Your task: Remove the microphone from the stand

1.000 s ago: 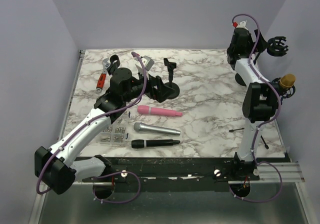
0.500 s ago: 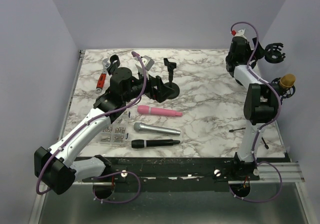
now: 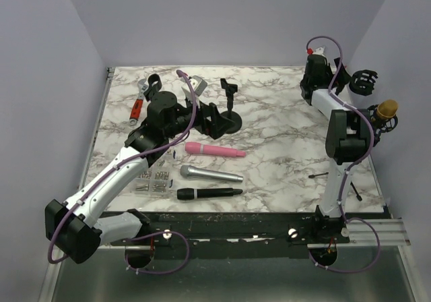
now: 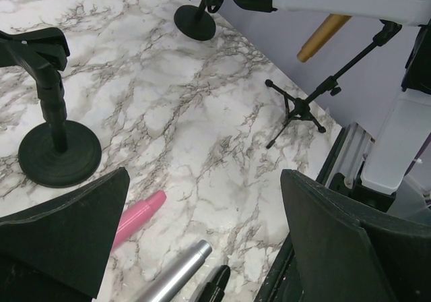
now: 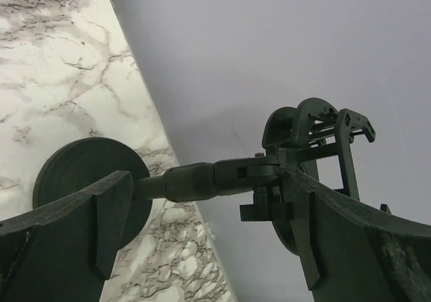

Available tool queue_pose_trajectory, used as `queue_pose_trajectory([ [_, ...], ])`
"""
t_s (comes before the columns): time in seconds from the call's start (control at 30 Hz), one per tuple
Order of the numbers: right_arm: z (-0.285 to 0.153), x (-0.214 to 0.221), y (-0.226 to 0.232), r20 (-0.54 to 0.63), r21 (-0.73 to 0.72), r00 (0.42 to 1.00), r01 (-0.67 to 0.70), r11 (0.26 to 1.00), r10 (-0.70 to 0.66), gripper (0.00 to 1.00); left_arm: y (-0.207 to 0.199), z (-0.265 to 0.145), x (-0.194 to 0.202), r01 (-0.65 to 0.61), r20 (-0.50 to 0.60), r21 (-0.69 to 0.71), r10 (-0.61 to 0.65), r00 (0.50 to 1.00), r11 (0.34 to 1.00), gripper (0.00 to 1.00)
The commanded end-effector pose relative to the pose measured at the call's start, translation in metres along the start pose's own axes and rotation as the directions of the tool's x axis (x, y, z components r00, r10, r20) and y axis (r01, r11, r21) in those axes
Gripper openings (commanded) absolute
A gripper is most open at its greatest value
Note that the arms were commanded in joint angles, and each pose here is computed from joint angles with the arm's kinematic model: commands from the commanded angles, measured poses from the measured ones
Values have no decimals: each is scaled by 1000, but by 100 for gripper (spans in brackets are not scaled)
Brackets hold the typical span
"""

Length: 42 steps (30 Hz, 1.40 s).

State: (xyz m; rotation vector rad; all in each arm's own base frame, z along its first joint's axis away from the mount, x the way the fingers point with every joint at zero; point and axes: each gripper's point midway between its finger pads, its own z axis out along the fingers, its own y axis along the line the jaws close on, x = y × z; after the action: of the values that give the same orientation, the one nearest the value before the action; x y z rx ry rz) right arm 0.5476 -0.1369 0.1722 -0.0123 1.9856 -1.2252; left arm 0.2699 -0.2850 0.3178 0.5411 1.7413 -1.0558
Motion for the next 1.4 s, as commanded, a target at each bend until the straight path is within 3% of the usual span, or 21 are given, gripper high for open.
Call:
queue_pose_trajectory([
  [0.0,-11,10,12,-49,-86,999,-2,996,-2,100,-9,-5,-6,-28,13,30,28,1000,999,99],
  [0.17,-60,-42,-37,42,-119,989,-138,983,144,100,-15,-5,-14,-36,23,52,35,999,998,98],
  [0.33,-132,-70,-45,149,-349,941,-237,907,303,100,-14,-9,-5,-41,17,57,40,999,998,99],
  [0.43,-185,-80,-53,177,-552,857,-320,770,483,100,-14,-13,3,-35,-2,59,36,999,998,99],
  [0.53,-238,-90,-83,123,-700,694,-447,557,710,100,-23,-20,2,-35,-16,83,36,999,996,99],
  [0.6,-267,-89,-105,71,-754,617,-482,447,784,100,-30,-26,-2,-44,-14,103,46,999,994,99],
  [0.67,-288,-83,-127,42,-775,569,-500,386,821,100,-36,-32,-4,-49,-12,117,50,999,992,98],
  [0.8,-301,-45,-183,81,-690,488,-602,402,869,100,-41,-43,-10,-84,22,110,82,996,990,99],
  [1.0,-313,18,-254,237,-546,333,-732,408,913,100,-33,-51,-17,-128,59,34,126,990,991,98],
  [1.1,-302,37,-272,252,-413,353,-803,430,901,100,-33,-50,-16,-118,55,38,115,992,992,99],
  [1.2,-279,51,-268,224,-227,489,-815,533,843,98,-38,-49,-15,-100,50,68,97,994,993,99],
  [1.27,-273,48,-264,198,-191,552,-789,584,810,96,-42,-48,-14,-91,50,89,87,995,992,98],
  [1.37,-267,47,-260,172,-154,587,-777,610,791,97,-45,-50,-14,-85,49,104,80,996,991,98],
])
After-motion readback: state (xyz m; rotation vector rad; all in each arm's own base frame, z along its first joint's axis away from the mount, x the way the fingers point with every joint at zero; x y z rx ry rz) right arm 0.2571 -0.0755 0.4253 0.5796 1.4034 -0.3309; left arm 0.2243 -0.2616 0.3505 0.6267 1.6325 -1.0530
